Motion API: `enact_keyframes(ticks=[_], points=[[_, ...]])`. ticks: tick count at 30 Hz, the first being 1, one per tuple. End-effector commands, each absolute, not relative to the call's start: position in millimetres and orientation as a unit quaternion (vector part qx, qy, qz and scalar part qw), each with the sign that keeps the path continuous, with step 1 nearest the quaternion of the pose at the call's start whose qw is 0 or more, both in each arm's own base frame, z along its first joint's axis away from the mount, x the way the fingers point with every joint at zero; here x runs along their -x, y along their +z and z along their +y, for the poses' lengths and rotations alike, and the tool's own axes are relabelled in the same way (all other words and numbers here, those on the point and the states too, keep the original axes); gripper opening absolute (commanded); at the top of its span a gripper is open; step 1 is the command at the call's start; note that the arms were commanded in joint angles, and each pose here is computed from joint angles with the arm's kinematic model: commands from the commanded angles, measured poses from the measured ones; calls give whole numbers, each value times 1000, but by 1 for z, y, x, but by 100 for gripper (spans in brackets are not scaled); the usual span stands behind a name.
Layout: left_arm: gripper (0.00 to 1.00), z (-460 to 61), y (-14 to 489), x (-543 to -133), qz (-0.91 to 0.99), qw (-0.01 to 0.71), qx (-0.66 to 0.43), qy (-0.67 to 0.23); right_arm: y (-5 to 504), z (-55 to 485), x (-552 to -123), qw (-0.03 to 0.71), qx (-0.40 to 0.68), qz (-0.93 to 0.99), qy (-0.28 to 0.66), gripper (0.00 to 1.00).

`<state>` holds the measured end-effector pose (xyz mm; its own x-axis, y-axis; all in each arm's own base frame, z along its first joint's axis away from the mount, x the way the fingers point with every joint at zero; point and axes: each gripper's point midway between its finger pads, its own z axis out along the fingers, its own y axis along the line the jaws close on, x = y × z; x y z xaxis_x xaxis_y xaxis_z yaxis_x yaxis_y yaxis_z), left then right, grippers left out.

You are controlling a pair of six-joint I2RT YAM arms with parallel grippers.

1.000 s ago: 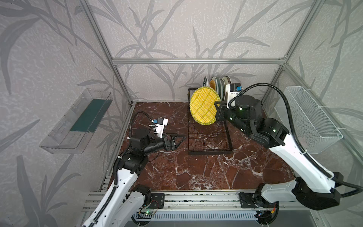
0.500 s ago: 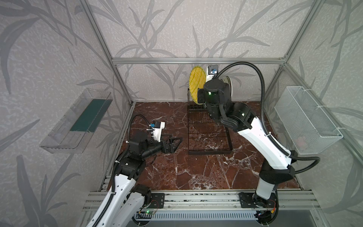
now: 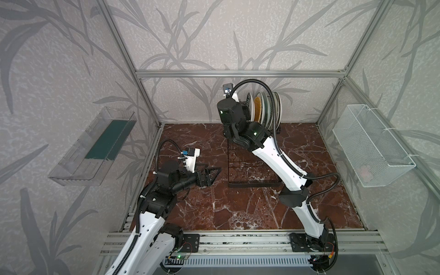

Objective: Load plates into a dish rack
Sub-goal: Place the plate on the dish rack.

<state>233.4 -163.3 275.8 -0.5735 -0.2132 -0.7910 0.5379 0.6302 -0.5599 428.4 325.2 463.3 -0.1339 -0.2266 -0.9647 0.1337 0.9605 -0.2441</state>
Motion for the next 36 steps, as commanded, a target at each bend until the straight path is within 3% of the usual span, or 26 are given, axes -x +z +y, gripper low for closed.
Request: enact_keyframes(ticks=[1, 13, 36], points=[[99, -164, 279, -234, 775, 459, -112, -419, 481, 297, -436, 670, -19, 729, -142, 0], [99, -165, 276, -235, 777, 454, -111, -422, 436, 281, -470, 639, -46, 750, -162, 0], [99, -168, 278, -234, 772, 451, -113, -433, 396, 285, -496, 625, -51, 753, -198, 0]])
